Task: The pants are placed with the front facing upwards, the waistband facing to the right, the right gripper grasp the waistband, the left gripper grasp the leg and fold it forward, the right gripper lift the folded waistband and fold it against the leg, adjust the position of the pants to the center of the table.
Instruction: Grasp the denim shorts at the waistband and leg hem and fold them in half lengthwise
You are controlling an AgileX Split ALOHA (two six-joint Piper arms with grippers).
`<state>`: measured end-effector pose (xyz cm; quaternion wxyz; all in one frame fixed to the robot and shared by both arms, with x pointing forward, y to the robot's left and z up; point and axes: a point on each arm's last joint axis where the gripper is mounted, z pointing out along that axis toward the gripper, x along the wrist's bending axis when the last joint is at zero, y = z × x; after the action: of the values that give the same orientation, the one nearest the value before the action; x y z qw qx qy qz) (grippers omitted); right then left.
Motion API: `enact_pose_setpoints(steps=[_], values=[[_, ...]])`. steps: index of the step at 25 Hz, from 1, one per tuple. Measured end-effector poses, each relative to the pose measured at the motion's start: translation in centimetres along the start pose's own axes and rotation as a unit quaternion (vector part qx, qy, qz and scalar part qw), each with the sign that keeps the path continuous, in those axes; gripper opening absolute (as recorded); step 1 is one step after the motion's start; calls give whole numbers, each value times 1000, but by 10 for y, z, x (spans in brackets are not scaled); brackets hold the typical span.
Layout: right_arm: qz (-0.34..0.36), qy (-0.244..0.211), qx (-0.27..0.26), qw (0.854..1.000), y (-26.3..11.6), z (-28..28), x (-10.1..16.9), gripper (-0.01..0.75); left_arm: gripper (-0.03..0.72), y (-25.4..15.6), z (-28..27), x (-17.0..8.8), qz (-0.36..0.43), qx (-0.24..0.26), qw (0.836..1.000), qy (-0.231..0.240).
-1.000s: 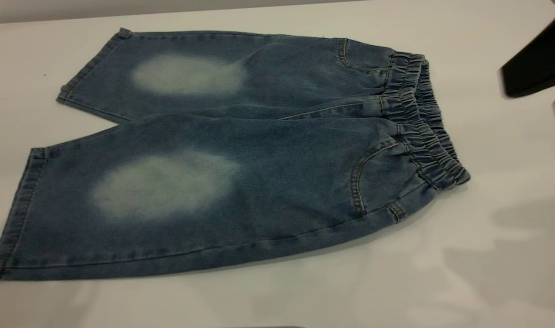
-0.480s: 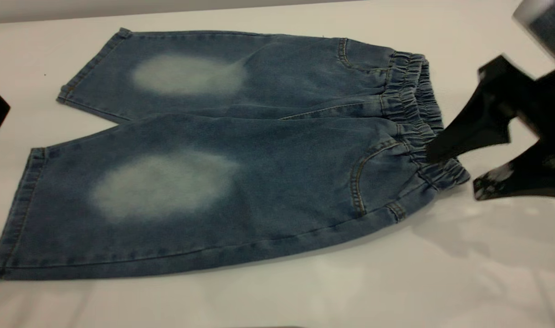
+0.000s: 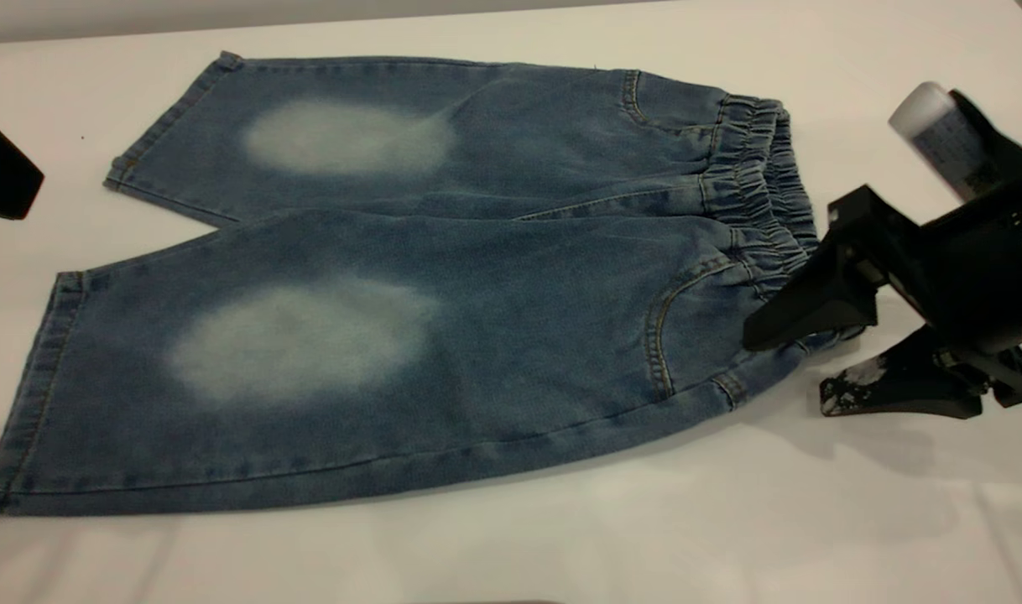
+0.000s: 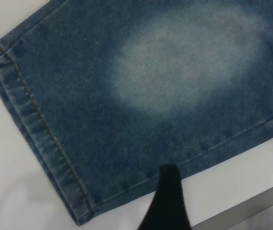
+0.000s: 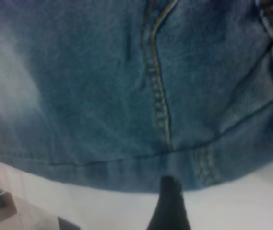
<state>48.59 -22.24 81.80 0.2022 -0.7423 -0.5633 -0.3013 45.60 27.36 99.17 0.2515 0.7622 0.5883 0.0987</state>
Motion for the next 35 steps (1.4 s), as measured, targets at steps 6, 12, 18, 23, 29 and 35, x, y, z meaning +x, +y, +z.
enact_pose_setpoints(steps=[6, 12, 18, 23, 29, 35], values=[[-19, -30, -16, 999, 15, 5, -4, 495, 566, 0, 0, 0, 1, 0, 1000, 0], [-31, -29, -31, 999, 28, 6, 0, 495, 566, 0, 0, 0, 10, -1, 1000, 0], [-29, -50, -38, 998, 31, 7, -3, 493, 566, 0, 0, 0, 12, -1, 1000, 0], [-27, -70, -46, 996, 34, 5, -5, 491, 566, 0, 0, 0, 12, -2, 1000, 0], [-55, -58, -42, 996, 33, 5, -2, 491, 566, 1, 0, 0, 18, -6, 1000, 3], [-80, -56, -40, 994, 33, 6, -2, 465, 566, 1, 0, 1, 20, -7, 1000, 4]])
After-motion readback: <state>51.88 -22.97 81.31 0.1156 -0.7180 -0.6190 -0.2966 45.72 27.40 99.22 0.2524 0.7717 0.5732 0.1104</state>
